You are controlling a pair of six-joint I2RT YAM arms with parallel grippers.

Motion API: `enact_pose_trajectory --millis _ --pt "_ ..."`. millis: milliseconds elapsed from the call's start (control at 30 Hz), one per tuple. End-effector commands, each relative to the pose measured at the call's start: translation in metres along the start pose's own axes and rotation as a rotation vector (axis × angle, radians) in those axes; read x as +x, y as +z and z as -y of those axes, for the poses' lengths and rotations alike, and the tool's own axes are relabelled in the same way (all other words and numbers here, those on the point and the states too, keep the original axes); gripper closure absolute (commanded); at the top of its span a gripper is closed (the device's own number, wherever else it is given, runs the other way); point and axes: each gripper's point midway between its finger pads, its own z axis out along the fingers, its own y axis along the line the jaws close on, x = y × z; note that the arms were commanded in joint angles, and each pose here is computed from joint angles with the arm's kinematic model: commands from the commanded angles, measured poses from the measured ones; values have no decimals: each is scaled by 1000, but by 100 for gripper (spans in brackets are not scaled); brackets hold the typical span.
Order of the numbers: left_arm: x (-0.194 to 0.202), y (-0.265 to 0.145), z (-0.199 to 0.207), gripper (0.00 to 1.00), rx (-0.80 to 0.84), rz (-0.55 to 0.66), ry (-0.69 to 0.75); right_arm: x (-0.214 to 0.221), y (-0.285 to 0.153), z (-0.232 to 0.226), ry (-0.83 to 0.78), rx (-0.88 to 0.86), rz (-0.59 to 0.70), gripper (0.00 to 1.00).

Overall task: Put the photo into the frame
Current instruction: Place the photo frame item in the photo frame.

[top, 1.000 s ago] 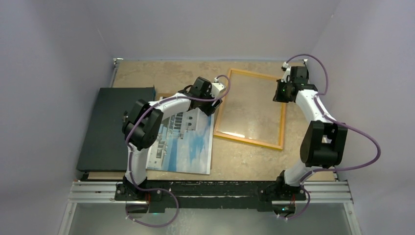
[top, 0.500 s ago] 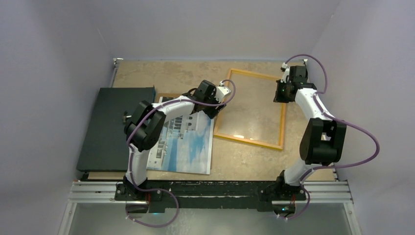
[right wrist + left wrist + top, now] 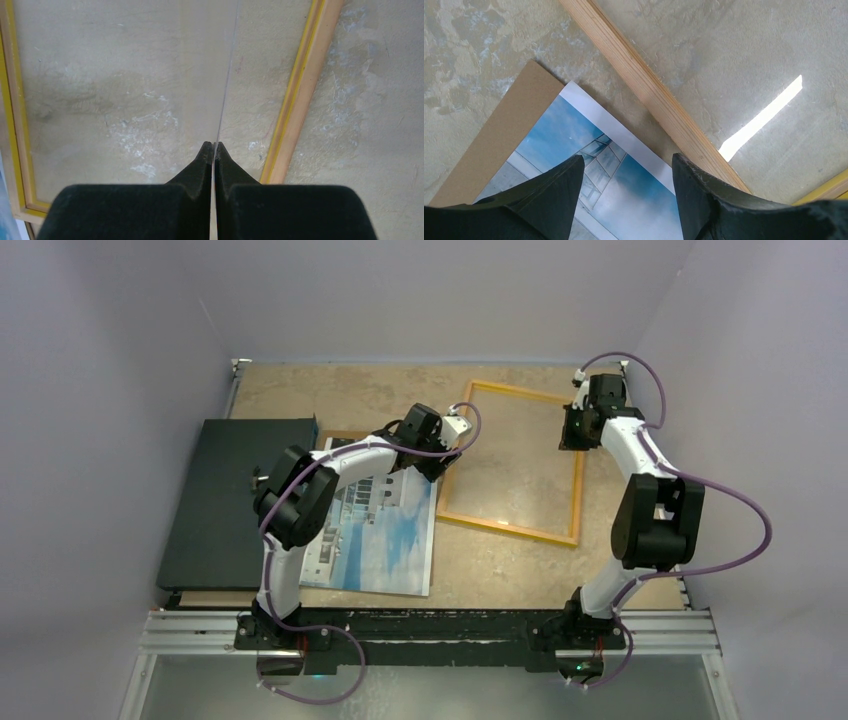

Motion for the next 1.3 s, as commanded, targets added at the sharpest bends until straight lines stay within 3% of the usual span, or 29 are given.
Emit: enact_pose_trajectory --millis 0,933,1267 --pt "-12 2 -4 38 -22 31 33 -14 -16 -7 -49 -31 62 100" --pt "-5 8 4 44 -7 4 42 -39 -53 -42 -33 -193 168 100" --pt "0 8 6 47 1 -4 55 -16 -29 -30 52 -130 120 100"
